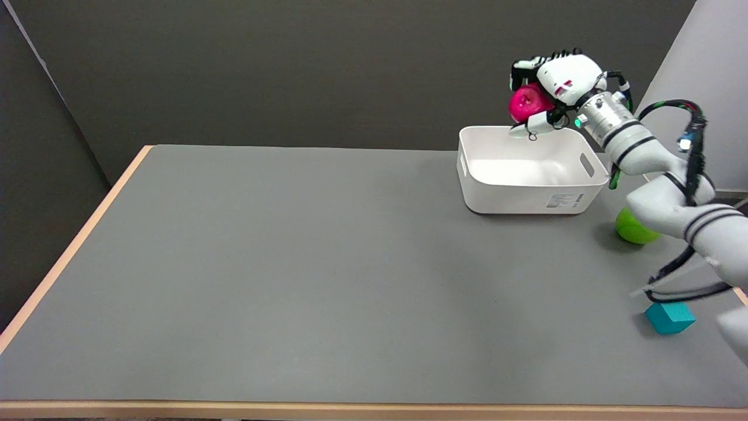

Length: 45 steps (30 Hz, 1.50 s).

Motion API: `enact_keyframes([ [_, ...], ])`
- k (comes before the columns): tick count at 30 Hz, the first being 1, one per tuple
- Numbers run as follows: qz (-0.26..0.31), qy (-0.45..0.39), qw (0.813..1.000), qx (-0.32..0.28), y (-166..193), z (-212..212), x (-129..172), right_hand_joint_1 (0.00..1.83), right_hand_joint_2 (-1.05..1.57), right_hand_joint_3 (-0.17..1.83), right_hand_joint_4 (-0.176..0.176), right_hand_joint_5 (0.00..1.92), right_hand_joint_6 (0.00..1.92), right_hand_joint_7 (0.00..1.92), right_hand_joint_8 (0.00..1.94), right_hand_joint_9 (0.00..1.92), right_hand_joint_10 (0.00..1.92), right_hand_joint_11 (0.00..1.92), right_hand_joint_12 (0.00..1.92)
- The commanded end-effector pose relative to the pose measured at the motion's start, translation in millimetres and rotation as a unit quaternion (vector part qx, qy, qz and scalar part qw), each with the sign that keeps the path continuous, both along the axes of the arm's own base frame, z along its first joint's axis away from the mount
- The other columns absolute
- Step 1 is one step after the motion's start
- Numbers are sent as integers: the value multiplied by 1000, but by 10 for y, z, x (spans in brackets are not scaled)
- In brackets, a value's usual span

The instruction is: Place the red apple into the white box.

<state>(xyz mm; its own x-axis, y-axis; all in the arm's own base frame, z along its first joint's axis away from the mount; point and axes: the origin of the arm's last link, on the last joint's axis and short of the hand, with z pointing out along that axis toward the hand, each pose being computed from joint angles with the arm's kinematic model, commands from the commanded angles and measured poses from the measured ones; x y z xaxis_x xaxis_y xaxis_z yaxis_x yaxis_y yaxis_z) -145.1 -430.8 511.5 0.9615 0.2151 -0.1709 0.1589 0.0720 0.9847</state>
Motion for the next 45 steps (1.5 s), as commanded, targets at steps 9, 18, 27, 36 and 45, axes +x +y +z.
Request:
enact_keyframes([
  [9,-134,14,985,-104,-137,278,-590,1137,1104,356,-19,650,1639,773,1337,871,1533,608,1440],
  [18,-128,15,986,-107,74,339,-622,1148,1054,448,-15,671,1652,782,1344,856,1606,563,1514],
  [27,-126,-28,987,-100,226,326,-772,1337,945,596,-140,703,1655,818,1343,736,1522,561,1563],
  [36,-94,-126,983,-91,402,296,-850,670,782,1007,172,367,931,536,659,603,1116,352,1413],
  [45,-56,-143,987,-58,380,178,-656,204,643,1034,151,153,457,151,272,236,643,209,1215],
])
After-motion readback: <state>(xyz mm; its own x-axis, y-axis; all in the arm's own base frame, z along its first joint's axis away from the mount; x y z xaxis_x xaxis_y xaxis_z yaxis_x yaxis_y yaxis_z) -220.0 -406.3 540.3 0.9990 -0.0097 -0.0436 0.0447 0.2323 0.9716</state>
